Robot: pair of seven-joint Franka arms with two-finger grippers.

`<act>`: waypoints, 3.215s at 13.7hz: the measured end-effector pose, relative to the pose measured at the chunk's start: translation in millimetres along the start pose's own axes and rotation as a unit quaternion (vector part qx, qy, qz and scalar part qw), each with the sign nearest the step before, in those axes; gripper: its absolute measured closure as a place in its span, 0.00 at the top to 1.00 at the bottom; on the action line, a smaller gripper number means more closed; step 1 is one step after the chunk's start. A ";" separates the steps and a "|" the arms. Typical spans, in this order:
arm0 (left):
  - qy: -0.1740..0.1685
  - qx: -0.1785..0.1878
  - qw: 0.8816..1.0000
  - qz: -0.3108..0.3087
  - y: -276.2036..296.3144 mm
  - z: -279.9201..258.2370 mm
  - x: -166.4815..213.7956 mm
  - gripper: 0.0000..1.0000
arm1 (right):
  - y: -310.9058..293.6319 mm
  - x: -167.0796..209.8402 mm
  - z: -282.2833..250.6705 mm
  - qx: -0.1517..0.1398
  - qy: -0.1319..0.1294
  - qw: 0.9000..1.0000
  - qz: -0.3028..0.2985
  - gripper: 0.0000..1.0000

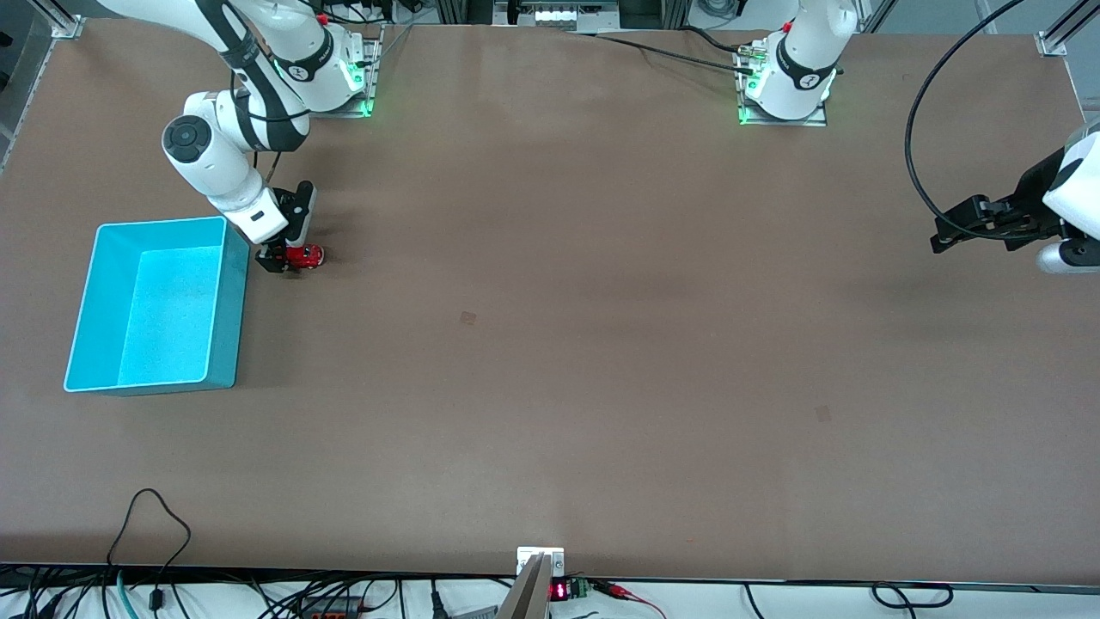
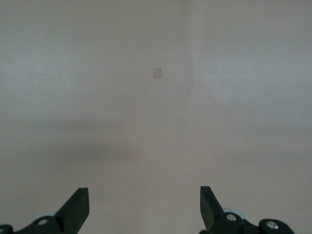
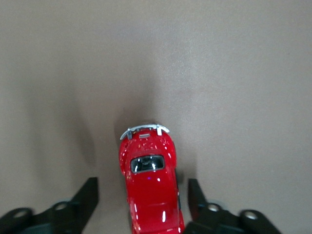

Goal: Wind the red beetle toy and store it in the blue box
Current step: 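Lift the car with the right gripper and carry it toward the box, then lower the held car into the cyan box with the right gripper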

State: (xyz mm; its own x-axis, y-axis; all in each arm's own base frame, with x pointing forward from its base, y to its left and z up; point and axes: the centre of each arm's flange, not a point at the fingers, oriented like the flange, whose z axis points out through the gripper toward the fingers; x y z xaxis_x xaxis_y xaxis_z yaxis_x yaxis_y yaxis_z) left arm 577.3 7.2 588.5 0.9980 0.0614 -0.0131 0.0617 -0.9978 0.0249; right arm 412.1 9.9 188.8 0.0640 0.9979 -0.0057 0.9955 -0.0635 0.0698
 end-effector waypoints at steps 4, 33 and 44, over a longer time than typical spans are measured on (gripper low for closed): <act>-0.001 0.000 1.000 -0.002 -2.0 0.9 0.1 1.00 | 10.9 0.3 -6.0 -0.012 0.001 1.000 0.003 0.44; 0.012 -0.001 1.000 0.004 6.1 -1.7 2.1 1.00 | 147.8 -135.5 -100.4 0.020 -0.081 0.735 0.673 0.44; 0.012 -0.001 1.000 0.004 6.9 -1.8 1.9 1.00 | 123.4 -194.1 -13.2 0.062 -0.120 0.737 0.662 0.44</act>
State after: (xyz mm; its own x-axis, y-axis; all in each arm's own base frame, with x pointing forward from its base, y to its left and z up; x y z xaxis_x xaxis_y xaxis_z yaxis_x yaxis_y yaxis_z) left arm 579.7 0.5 590.5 0.9985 0.0536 0.0115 0.0533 -0.9982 0.0263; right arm 521.6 -191.4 211.7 0.9808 0.0296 -0.1926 0.0460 -0.9956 0.0811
